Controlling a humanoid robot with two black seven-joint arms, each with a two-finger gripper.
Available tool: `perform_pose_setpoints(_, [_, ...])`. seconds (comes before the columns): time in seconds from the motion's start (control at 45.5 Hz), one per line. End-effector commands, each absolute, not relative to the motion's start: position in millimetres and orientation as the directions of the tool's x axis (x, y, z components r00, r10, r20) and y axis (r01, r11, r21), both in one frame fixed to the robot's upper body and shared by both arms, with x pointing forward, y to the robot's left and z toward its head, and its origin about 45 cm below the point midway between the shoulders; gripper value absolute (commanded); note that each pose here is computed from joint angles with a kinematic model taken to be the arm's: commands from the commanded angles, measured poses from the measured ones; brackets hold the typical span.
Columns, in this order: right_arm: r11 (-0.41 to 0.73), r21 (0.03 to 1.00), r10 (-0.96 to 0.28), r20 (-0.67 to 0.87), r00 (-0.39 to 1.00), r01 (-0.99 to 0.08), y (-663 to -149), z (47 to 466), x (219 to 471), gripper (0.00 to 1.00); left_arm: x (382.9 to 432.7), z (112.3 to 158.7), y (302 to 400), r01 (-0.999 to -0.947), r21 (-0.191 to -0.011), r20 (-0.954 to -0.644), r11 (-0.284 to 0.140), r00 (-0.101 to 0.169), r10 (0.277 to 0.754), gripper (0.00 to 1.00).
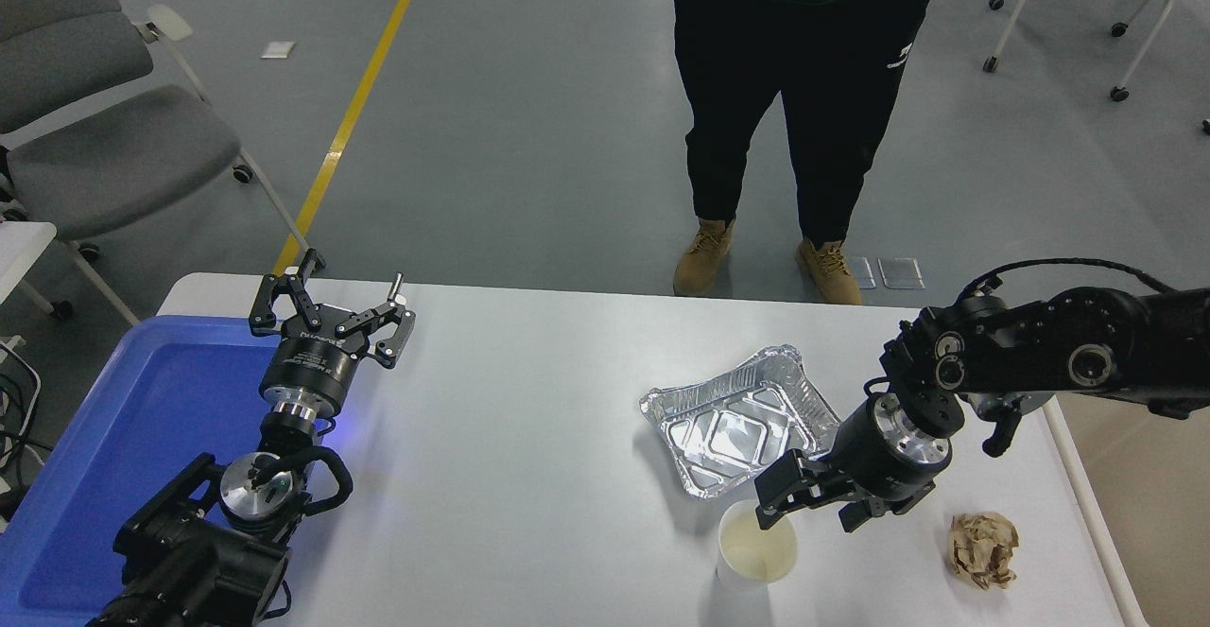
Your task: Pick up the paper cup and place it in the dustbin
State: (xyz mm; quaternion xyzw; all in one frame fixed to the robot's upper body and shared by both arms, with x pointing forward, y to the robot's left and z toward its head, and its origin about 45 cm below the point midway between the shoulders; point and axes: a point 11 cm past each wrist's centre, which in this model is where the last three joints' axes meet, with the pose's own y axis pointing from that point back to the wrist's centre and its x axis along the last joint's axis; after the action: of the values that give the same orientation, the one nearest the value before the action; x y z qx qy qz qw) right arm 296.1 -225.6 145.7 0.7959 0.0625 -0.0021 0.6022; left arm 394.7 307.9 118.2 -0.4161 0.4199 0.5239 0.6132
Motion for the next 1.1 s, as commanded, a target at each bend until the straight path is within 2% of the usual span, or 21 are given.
perform_pose_setpoints(0.0, [-0.249,0.964,0.128,-0.066,0.990,0.096,-228.5,130.4,297.6,1.00,394.7,118.1,307.6,-0.9919,-0.070,-0.951,0.106,0.098,0.294,0.99])
perform_pose_setpoints(0.33, [-0.239,0.965,0.133,-0.077,0.988,0.107,-235.6,109.4,291.9,1.00,394.7,118.2,307.9,-0.9920,-0.071,-0.951,0.105,0.099,0.293,0.99])
perform_pose_setpoints(0.418, [-0.245,0.964,0.132,-0.071,0.989,0.102,-236.3,107.8,292.2,0.96,394.7,118.2,307.8,-0.9919,-0.070,-0.951,0.106,0.099,0.294,0.99])
perform_pose_setpoints(0.44, [-0.249,0.963,0.130,-0.071,0.989,0.102,-236.2,107.5,292.1,0.92,394.7,118.1,307.6,-0.9919,-0.070,-0.951,0.106,0.098,0.294,0.99])
perform_pose_setpoints(0.505, [-0.261,0.959,0.141,-0.074,0.987,0.109,-233.7,105.6,289.7,0.66,394.7,118.2,307.9,-0.9920,-0.071,-0.951,0.105,0.099,0.293,0.99])
perform_pose_setpoints(0.571, [-0.269,0.957,0.159,-0.071,0.985,0.112,-232.6,104.8,288.9,0.53,394.7,118.1,307.6,-0.9919,-0.070,-0.951,0.106,0.098,0.294,0.99])
perform_pose_setpoints(0.637, [-0.274,0.955,0.173,-0.066,0.983,0.113,-231.9,104.3,289.1,0.34,394.7,118.1,307.6,-0.9919,-0.070,-0.951,0.106,0.098,0.294,0.99])
perform_pose_setpoints(0.703, [-0.281,0.954,0.171,-0.052,0.984,0.100,-232.1,102.6,289.6,0.26,394.7,118.2,307.9,-0.9920,-0.071,-0.951,0.105,0.099,0.293,0.99])
perform_pose_setpoints(0.725, [-0.285,0.954,0.170,-0.051,0.984,0.098,-231.8,102.2,289.4,0.04,394.7,118.2,307.9,-0.9920,-0.071,-0.951,0.105,0.099,0.293,0.99])
perform_pose_setpoints(0.747, [-0.285,0.954,0.170,-0.047,0.984,0.095,-231.9,101.7,289.4,0.00,394.6,118.1,307.5,-0.9918,-0.070,-0.950,0.107,0.099,0.295,0.99])
perform_pose_setpoints(1.077, [-0.274,0.959,0.159,-0.029,0.987,0.072,-242.4,104.0,292.6,0.00,394.7,118.2,307.8,-0.9919,-0.070,-0.951,0.106,0.099,0.294,0.99])
